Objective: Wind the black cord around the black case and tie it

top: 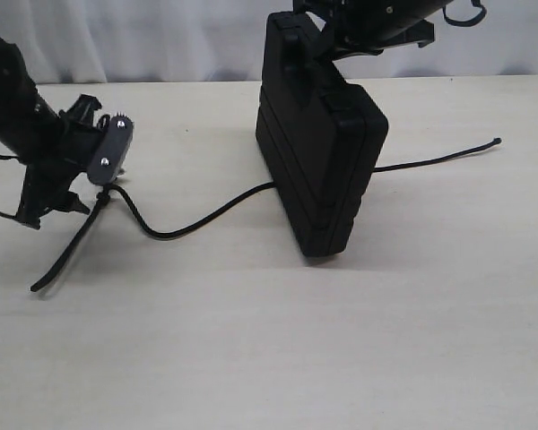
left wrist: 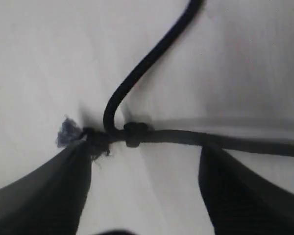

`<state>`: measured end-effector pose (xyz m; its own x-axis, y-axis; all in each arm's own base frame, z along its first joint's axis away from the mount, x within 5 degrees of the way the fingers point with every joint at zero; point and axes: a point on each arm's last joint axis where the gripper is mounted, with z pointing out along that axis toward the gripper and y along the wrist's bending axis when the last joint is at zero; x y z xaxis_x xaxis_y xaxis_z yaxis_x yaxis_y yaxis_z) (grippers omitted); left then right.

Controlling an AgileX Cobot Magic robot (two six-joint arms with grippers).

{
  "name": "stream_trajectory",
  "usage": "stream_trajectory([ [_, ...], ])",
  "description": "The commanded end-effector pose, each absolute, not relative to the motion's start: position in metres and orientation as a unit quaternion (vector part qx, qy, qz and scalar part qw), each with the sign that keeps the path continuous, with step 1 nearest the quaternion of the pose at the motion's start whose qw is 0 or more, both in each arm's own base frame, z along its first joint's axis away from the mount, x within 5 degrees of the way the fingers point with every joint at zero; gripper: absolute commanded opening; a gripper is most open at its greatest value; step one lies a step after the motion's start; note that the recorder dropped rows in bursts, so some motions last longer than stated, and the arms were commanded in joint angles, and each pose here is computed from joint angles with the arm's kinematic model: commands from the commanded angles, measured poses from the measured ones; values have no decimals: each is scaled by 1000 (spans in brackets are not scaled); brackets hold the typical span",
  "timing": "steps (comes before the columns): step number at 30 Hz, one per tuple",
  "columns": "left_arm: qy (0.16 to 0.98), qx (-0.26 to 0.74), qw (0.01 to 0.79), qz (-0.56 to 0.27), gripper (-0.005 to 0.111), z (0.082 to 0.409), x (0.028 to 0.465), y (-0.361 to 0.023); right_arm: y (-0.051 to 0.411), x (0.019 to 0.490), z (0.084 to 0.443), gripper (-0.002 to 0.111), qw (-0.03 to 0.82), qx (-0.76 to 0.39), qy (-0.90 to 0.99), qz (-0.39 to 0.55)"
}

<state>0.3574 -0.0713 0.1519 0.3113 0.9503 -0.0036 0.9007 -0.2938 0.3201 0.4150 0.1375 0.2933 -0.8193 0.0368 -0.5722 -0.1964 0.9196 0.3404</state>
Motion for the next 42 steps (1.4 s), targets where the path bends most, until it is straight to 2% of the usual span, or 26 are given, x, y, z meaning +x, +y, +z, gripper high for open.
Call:
stream_trajectory([
  [1,521,829,150,133,60,138,369,-74,132,416,276,4,270,-59,946,168],
  [9,518,819,178,171,59,120,383,-75,132,416,276,4,270,-59,946,168],
  [16,554,808,162,120,39,101,377,-77,132,416,276,4,270,-59,946,168],
  [20,649,730,201,77,20,101,378,-83,132,416,276,4,270,-59,946,168],
  [24,792,557,246,41,0,104,383,-84,132,416,276,4,270,-59,946,168],
  [28,891,353,284,17,0,107,392,-76,132,416,276,4,270,-59,946,168],
  [31,932,243,267,-27,0,112,397,-65,132,416,276,4,270,-59,946,168],
  [32,958,153,231,-72,0,118,399,-56,132,416,276,4,270,-59,946,168],
  [33,967,120,206,-93,0,123,400,-51,132,416,276,4,270,-59,946,168],
  [36,979,84,114,-148,2,139,398,-38,132,416,276,4,270,-59,946,168],
  [37,979,87,100,-153,5,140,397,-38,132,416,276,4,270,-59,946,168],
  [39,980,91,78,-161,22,140,393,-38,132,416,276,4,270,-59,946,168],
  [40,980,93,65,-166,36,140,390,-40,132,416,276,4,270,-59,946,168],
  [42,979,100,43,-170,48,140,386,-40,132,416,276,4,270,-59,946,168],
])
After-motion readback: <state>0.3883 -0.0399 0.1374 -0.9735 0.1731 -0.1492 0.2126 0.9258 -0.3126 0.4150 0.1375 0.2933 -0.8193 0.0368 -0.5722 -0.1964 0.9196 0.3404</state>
